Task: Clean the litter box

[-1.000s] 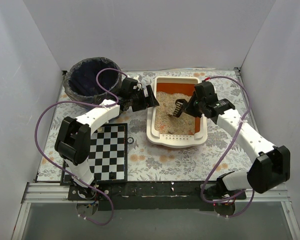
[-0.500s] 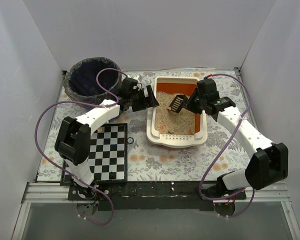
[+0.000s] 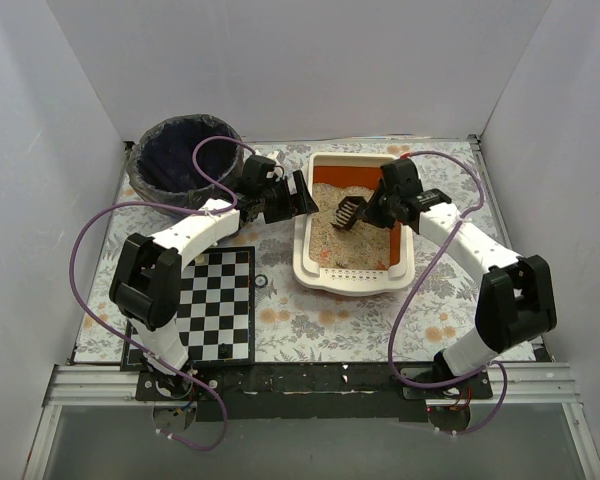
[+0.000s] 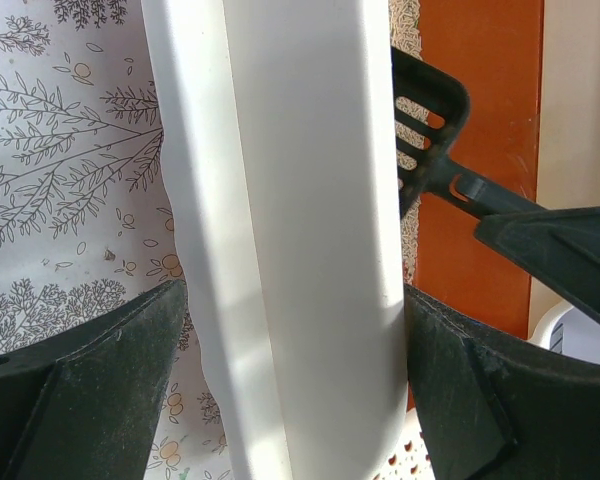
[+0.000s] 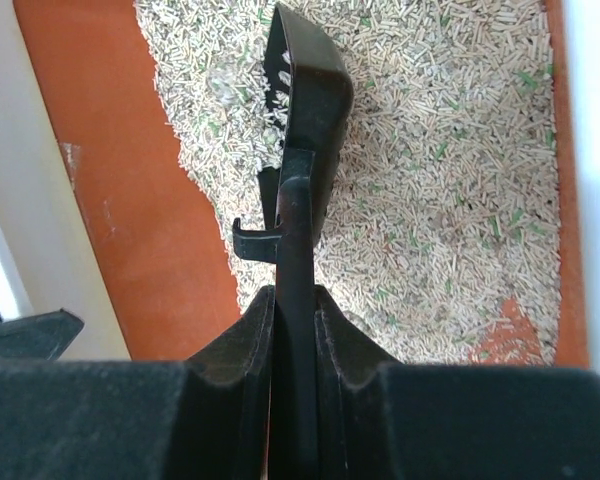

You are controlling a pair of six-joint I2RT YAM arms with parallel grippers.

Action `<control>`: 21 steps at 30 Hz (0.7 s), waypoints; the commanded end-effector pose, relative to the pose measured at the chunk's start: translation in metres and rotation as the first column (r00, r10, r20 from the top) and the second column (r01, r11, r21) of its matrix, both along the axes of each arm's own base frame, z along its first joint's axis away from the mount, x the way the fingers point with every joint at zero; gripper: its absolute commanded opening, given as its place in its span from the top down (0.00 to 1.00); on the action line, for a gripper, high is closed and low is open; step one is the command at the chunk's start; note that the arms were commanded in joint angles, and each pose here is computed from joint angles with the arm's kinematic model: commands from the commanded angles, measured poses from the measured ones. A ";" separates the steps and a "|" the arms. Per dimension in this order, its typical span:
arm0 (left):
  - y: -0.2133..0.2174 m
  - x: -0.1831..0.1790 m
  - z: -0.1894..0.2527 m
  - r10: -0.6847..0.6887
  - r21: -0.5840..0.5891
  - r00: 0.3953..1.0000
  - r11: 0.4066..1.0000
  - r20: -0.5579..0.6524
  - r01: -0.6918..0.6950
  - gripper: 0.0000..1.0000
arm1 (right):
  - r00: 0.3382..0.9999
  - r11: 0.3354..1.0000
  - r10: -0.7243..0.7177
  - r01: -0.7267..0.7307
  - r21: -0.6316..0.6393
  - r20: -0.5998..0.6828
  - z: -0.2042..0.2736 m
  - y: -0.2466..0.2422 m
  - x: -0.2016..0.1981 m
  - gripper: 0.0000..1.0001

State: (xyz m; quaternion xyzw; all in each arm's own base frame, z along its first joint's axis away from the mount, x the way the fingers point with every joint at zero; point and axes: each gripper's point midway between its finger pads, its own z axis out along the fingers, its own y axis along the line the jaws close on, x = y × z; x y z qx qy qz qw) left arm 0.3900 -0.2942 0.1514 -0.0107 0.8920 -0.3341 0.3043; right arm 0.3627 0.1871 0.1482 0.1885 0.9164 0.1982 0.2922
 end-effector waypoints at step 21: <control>0.000 -0.002 -0.002 -0.002 0.015 1.000 1.000 -0.026 0.002 0.18 | 0.995 0.969 -0.095 0.099 0.225 -0.030 -0.118 0.042 0.005 0.99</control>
